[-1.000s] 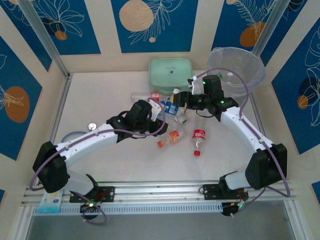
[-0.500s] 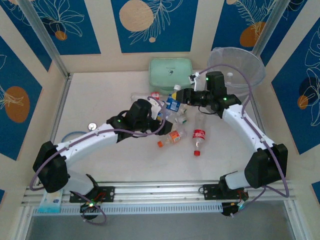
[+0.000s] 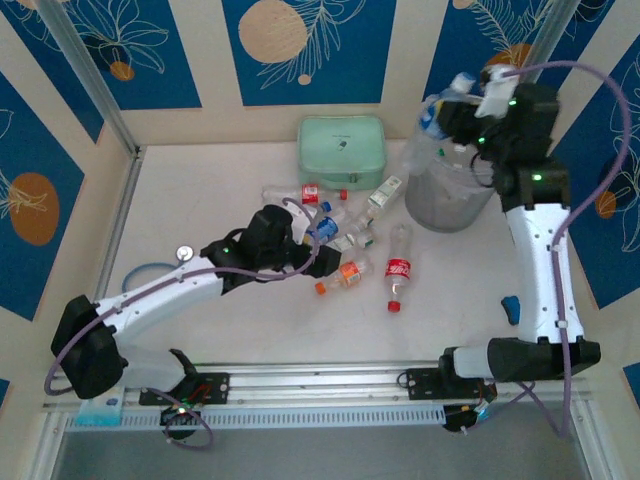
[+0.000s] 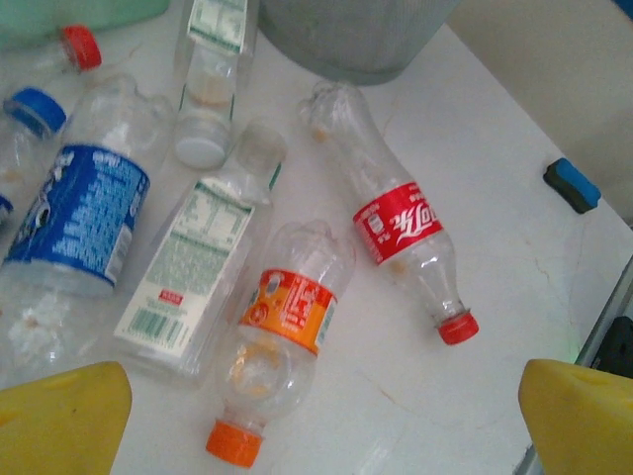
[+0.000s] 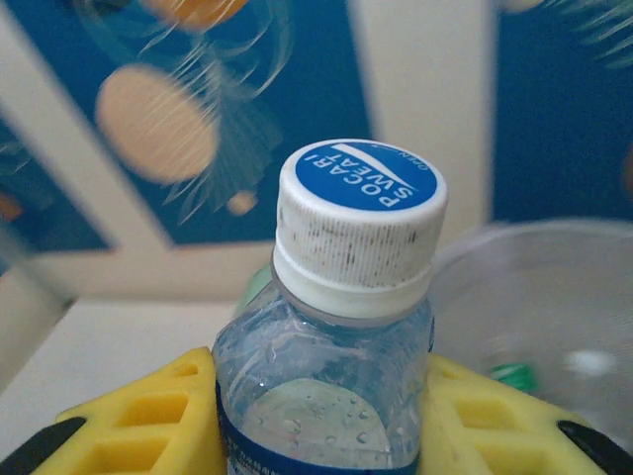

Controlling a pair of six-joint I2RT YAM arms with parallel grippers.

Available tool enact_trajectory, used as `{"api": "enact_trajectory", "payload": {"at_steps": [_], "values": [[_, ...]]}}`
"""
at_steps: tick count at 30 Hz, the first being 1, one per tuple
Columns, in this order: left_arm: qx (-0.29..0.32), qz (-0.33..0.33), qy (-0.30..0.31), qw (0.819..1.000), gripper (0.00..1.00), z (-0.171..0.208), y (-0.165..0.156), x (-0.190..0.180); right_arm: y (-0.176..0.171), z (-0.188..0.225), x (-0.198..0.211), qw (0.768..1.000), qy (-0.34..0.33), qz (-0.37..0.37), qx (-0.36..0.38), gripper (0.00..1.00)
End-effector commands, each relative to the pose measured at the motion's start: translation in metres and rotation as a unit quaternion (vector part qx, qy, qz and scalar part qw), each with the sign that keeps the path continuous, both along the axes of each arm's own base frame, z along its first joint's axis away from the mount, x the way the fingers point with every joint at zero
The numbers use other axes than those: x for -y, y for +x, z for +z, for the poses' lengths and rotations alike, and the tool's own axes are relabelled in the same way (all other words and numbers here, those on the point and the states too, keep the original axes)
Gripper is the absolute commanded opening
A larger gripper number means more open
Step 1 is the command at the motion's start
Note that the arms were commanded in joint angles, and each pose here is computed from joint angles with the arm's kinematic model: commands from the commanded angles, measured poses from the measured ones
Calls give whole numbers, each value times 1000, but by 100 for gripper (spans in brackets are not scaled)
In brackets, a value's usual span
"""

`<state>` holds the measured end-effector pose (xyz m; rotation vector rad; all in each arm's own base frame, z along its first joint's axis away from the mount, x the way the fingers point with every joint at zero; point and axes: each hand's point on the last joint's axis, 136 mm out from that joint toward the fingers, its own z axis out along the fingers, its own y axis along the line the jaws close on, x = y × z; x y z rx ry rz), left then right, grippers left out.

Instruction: Put the plastic bottles in the bin

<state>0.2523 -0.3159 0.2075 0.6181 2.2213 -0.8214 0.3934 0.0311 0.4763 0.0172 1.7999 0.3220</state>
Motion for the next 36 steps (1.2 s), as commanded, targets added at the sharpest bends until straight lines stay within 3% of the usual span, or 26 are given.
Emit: {"api": "enact_trajectory", "payload": {"at_steps": [1,9,14,20,29,36], "values": [[-37,33,9,999,100,-16,-8,-19,12,14,41,996,-45,-75,20,0],[-79,69,-11,994,98,-35,-18,-31,80,-18,68,986,-124,-111,-13,0],[-93,85,-6,992,98,-44,-24,-41,111,-67,65,992,-75,-52,-90,0],[-94,85,-12,992,99,-46,-25,-42,118,-135,57,976,-31,1,-215,0],[-100,56,-32,993,100,-42,-27,-28,121,-223,61,949,-15,6,-314,0],[-102,52,-34,993,100,-43,-30,-30,113,-286,73,913,-31,-12,-406,0]]}}
